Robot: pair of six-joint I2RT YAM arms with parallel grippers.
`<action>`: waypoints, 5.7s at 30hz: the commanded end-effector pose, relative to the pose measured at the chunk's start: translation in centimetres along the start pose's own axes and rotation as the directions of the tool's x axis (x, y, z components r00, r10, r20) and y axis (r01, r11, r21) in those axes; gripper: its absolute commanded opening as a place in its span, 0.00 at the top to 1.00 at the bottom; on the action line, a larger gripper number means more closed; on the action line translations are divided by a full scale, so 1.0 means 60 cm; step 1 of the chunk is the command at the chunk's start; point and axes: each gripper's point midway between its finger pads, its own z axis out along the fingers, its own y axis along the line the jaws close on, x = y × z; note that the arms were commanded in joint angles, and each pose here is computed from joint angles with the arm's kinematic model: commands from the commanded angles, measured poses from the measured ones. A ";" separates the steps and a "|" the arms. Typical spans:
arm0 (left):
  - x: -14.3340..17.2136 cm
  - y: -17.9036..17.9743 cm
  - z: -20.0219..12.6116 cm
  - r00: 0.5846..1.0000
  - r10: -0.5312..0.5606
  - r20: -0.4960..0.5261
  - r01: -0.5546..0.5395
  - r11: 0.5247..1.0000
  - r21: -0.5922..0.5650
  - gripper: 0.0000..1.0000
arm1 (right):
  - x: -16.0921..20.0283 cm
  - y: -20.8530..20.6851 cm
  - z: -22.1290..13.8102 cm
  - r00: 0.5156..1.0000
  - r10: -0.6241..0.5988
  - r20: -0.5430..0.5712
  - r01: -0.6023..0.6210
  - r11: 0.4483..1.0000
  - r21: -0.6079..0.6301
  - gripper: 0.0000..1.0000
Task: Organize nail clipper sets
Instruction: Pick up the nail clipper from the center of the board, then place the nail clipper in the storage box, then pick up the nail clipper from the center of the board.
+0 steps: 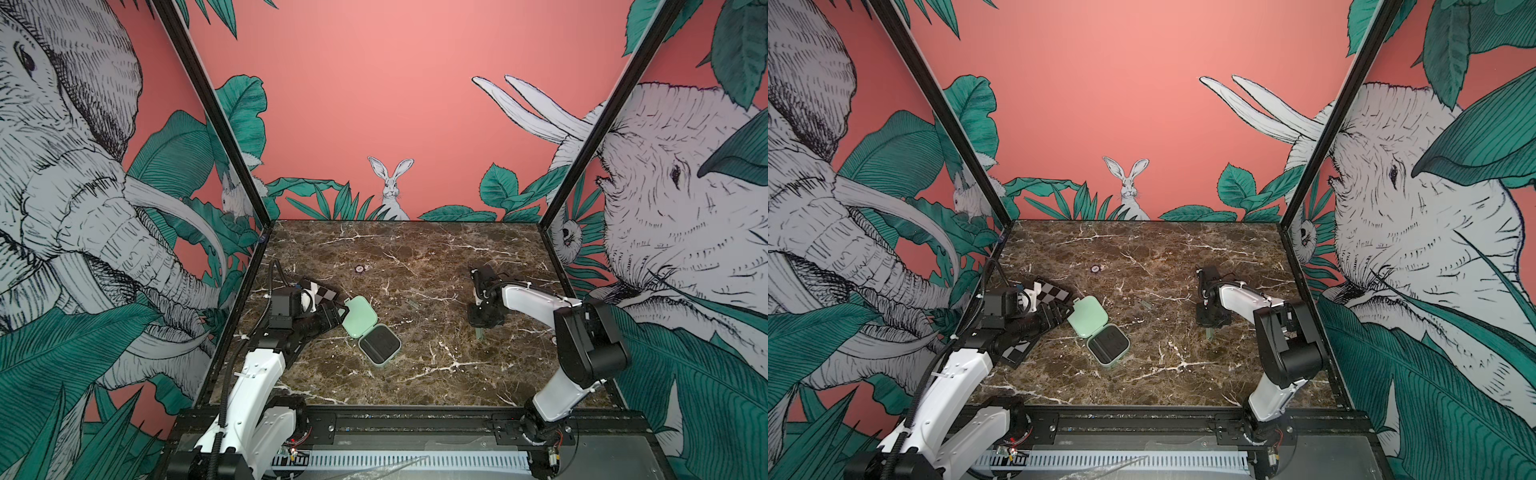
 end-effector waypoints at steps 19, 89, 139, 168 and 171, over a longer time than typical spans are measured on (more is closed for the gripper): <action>-0.017 0.078 0.031 0.998 -0.053 -0.013 0.052 0.995 -0.088 0.23 | 0.080 0.455 -0.108 0.650 -0.748 0.130 0.760 0.637 -0.133 0.99; 0.010 0.087 0.028 0.997 -0.074 -0.026 0.072 0.995 -0.069 0.23 | 0.118 0.517 0.006 0.669 -0.743 0.014 0.742 0.666 -0.069 0.75; 0.014 0.081 0.031 0.995 -0.083 -0.046 0.081 0.996 -0.045 0.23 | -0.217 0.113 -0.087 0.962 -0.204 0.180 0.186 0.976 0.112 0.39; 0.018 0.091 0.038 0.994 -0.095 -0.055 0.092 0.994 -0.057 0.23 | -0.126 0.366 -0.003 0.767 -0.635 0.091 0.640 0.766 -0.059 0.47; 0.016 0.089 0.038 0.994 -0.095 -0.054 0.092 0.994 -0.052 0.23 | -0.127 0.367 0.004 0.767 -0.636 0.083 0.641 0.766 -0.056 0.52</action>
